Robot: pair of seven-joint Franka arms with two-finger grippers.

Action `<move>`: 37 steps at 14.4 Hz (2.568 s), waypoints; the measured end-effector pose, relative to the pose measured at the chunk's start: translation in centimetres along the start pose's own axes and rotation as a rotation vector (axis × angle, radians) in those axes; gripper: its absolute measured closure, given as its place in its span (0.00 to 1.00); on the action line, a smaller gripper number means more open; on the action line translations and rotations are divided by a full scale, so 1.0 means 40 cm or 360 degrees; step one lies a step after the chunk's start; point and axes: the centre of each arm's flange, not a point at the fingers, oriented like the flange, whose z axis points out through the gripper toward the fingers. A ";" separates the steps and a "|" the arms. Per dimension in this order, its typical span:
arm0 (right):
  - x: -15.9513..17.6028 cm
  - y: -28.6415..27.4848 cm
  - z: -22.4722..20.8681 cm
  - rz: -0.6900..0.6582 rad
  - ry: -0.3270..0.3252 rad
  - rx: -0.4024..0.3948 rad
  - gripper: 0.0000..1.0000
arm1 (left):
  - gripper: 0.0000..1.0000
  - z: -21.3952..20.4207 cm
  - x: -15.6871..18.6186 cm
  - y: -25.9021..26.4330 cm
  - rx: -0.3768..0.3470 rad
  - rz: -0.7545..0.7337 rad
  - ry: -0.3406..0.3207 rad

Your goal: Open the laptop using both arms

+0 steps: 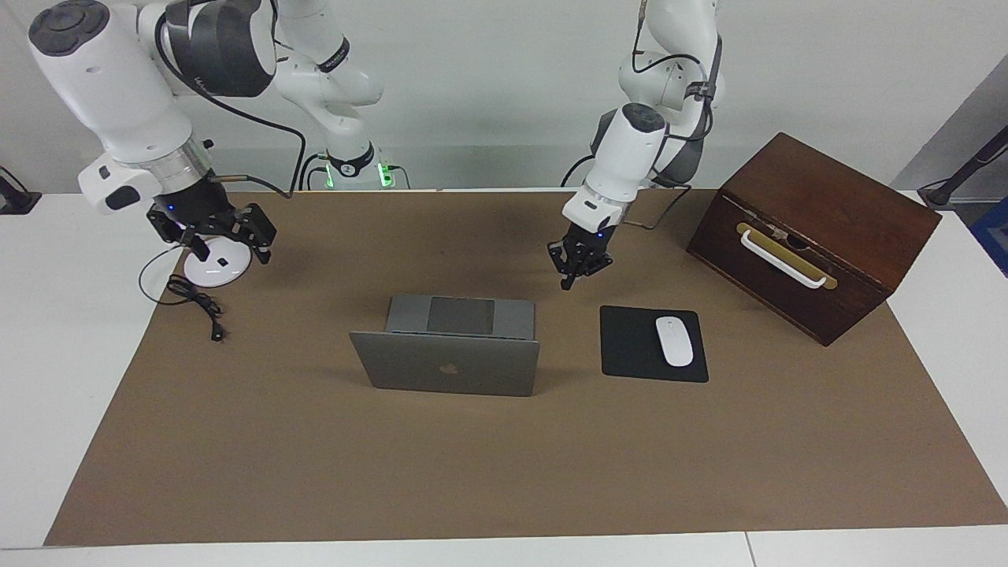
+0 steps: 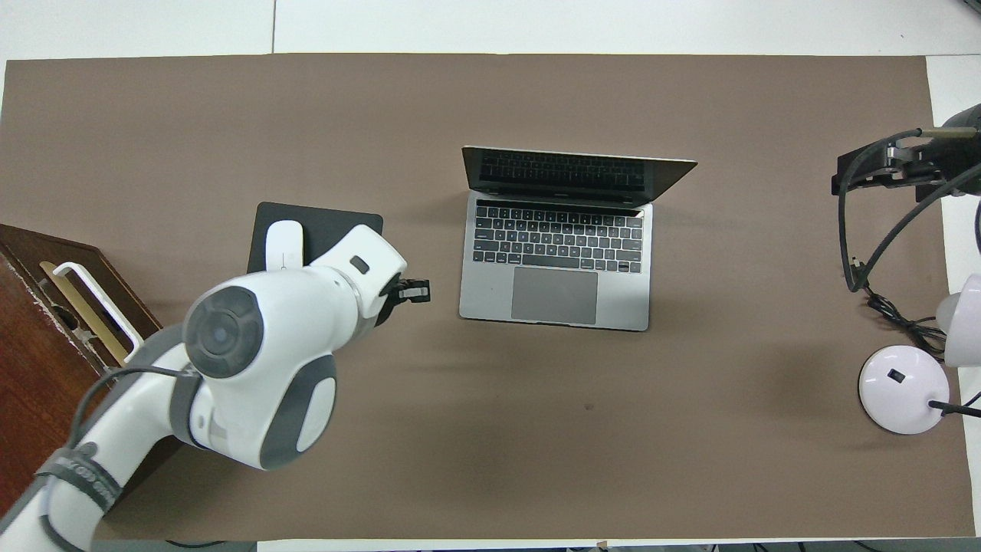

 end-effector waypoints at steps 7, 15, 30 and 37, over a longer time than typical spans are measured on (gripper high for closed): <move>-0.030 -0.109 -0.030 0.0018 0.0031 0.0007 0.00 | 0.99 -0.332 0.153 -0.223 0.0171 0.0165 -0.0185; -0.027 -0.079 -0.025 -0.0157 0.0029 -0.0026 0.00 | 0.29 -0.540 0.126 -0.439 0.0317 0.0171 -0.0245; -0.036 -0.076 -0.010 -0.0168 0.0022 -0.0030 0.00 | 0.00 -0.670 0.193 -0.533 0.0393 0.0037 -0.0346; -0.033 -0.057 -0.009 -0.0165 0.0021 -0.0032 0.00 | 0.00 -0.637 0.203 -0.535 0.0393 0.0037 -0.0384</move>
